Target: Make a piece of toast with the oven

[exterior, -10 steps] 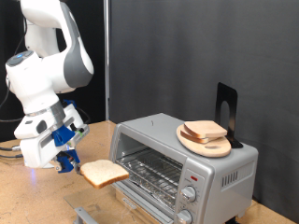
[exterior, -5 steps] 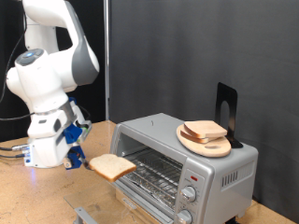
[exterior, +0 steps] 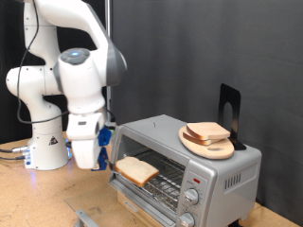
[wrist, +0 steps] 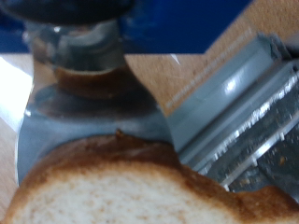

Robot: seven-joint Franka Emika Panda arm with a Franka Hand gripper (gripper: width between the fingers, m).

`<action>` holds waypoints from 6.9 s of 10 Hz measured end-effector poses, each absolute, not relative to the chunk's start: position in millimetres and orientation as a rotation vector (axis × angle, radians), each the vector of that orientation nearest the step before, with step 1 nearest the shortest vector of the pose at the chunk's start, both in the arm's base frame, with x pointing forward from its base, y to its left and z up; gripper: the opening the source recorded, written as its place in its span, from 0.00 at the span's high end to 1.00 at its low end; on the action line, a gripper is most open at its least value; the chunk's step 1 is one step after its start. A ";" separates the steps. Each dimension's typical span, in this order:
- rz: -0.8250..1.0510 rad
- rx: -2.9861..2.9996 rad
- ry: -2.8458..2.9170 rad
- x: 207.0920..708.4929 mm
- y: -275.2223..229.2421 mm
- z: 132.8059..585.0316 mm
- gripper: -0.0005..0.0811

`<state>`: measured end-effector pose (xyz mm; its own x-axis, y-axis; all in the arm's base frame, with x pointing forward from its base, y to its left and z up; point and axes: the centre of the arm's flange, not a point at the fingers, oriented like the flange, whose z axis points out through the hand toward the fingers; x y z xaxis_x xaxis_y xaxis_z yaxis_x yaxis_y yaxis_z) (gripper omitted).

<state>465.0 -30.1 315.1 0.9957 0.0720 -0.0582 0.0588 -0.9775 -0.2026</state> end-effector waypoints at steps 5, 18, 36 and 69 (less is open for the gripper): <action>0.177 -2.995 -0.269 459.7 -10.2 302.7 0.39; 0.055 -2.991 -0.279 456.8 -15.4 306.9 0.39; 0.003 -2.869 -0.174 412.0 -68.6 315.9 0.39; -0.123 -2.739 -0.364 412.8 158.2 379.1 0.39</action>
